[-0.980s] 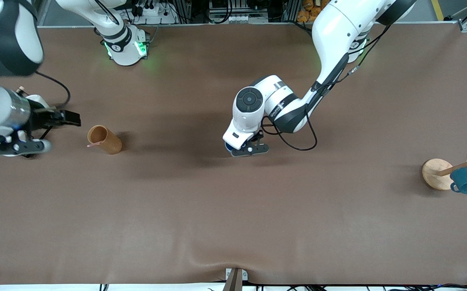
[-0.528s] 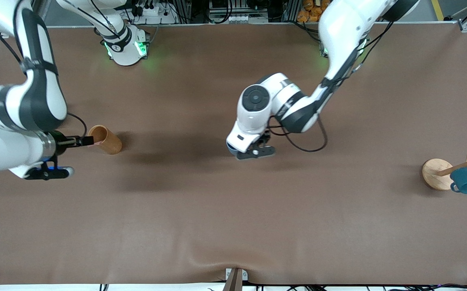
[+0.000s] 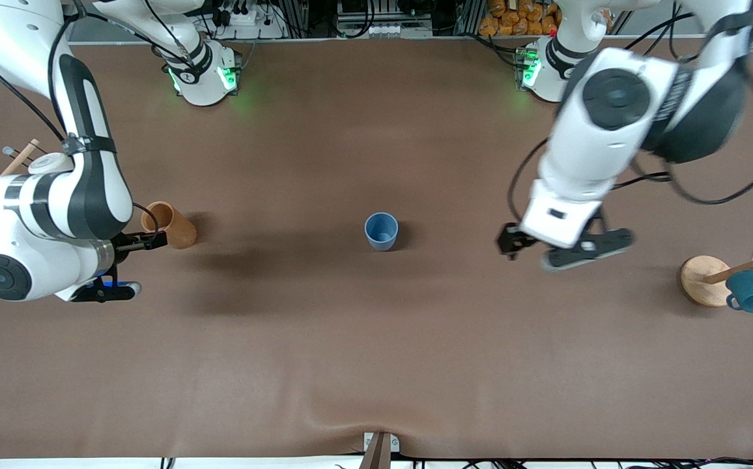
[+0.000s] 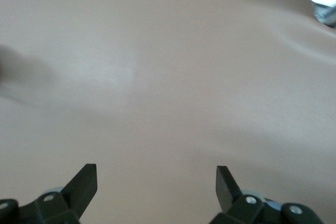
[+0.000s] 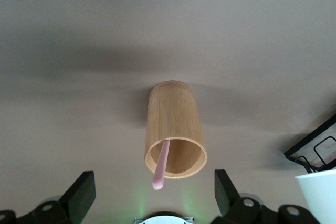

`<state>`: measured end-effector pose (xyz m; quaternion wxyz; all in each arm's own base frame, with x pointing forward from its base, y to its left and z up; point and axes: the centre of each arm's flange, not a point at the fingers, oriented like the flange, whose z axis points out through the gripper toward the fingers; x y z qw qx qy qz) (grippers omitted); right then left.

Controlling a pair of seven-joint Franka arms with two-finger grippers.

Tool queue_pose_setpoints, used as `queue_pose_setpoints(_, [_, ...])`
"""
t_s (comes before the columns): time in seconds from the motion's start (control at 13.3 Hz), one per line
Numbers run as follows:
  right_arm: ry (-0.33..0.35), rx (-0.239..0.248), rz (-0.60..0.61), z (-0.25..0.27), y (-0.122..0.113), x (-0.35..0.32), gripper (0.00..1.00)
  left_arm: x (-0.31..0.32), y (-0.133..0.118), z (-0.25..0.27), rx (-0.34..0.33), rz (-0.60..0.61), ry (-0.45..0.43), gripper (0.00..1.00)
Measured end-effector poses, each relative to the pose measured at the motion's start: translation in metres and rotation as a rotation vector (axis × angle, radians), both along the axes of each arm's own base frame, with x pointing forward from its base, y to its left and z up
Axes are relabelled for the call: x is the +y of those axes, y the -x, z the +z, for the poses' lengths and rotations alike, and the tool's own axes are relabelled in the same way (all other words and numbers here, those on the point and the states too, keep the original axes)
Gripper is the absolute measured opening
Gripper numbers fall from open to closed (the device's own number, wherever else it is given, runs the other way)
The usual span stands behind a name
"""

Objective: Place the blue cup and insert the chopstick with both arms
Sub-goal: 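Set down the blue cup while the right gripper reaches the bamboo cup, then grasp the pink chopstick while the left gripper returns to rest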

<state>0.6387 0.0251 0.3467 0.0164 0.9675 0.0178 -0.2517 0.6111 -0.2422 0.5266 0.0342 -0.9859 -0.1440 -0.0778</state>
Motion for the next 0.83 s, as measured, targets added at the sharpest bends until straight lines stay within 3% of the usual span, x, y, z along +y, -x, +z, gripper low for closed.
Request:
queue_pose_setpoints(0.15, [0.001, 0.016, 0.000, -0.008, 0.001, 0.000, 1.00, 0.031, 0.001, 0.016, 0.017, 0.006, -0.028, 1.00])
queue_pose_setpoints(0.38, [0.002, 0.035, -0.001, -0.014, 0.004, 0.000, 0.65, 0.069, 0.004, 0.044, 0.021, 0.021, 0.009, 1.00])
queue_pose_setpoints(0.45, [0.002, 0.041, -0.001, -0.014, 0.005, 0.000, 0.58, 0.083, 0.004, 0.051, 0.030, 0.015, 0.023, 1.00])
queue_pose_setpoints(0.83, [0.002, 0.044, 0.000, -0.015, 0.006, 0.000, 0.48, 0.122, 0.008, 0.077, 0.034, -0.055, 0.018, 1.00])
